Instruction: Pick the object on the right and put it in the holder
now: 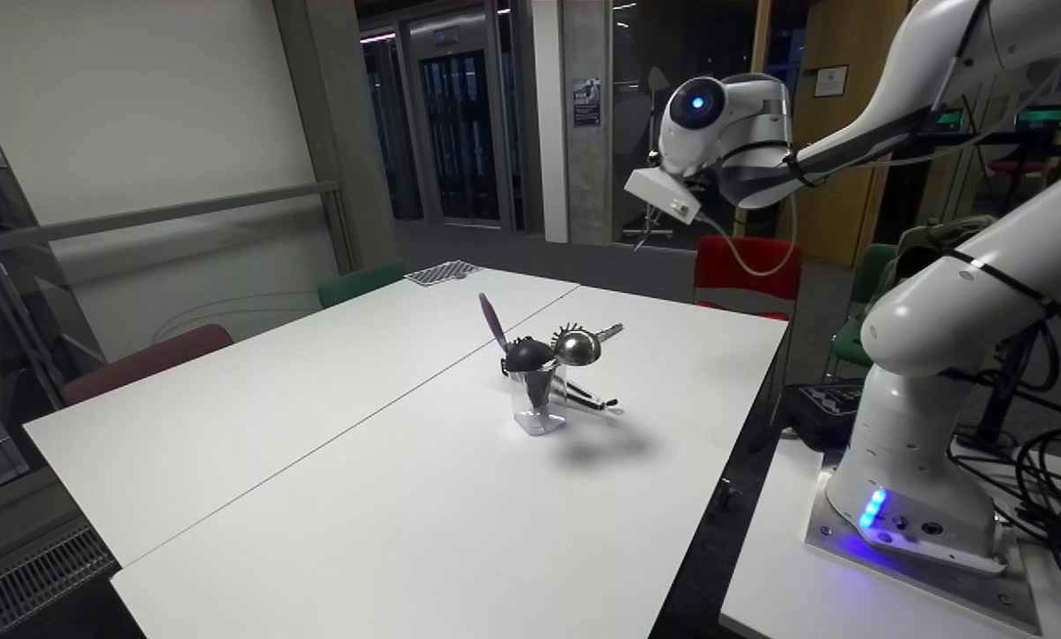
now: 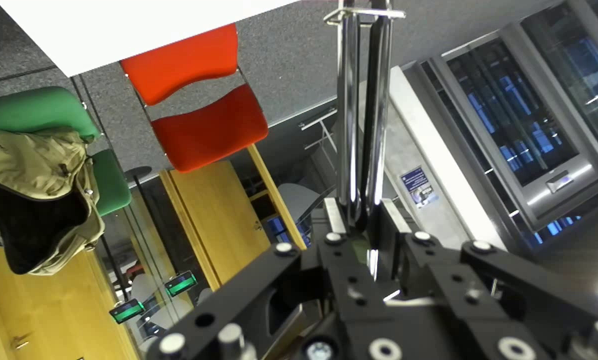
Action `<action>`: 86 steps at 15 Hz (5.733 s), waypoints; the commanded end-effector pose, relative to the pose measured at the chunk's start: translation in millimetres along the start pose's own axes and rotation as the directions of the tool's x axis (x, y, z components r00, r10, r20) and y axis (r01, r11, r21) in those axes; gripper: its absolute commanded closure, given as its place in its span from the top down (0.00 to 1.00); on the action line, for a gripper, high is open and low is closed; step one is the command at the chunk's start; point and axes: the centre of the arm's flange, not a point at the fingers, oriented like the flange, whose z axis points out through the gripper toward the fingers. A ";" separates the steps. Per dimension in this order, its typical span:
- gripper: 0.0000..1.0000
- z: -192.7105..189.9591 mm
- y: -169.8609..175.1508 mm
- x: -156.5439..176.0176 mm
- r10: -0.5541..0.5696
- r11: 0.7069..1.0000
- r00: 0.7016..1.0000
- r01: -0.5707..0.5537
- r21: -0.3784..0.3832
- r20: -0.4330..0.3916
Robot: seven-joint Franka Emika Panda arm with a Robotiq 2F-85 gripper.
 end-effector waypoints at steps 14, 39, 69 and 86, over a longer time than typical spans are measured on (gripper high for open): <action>0.05 -24.7 -66.4 -94.6 -0.209 0.968 0.957 0.173 0.182 0.201; 0.05 55.2 -137.9 -275.9 -0.416 0.908 0.871 0.411 0.076 0.262; 0.05 -1.5 -128.5 -288.6 -0.302 0.952 0.931 0.304 -0.020 -0.207; 0.05 2.1 -124.2 -321.7 -0.381 0.923 0.919 0.371 -0.106 -0.098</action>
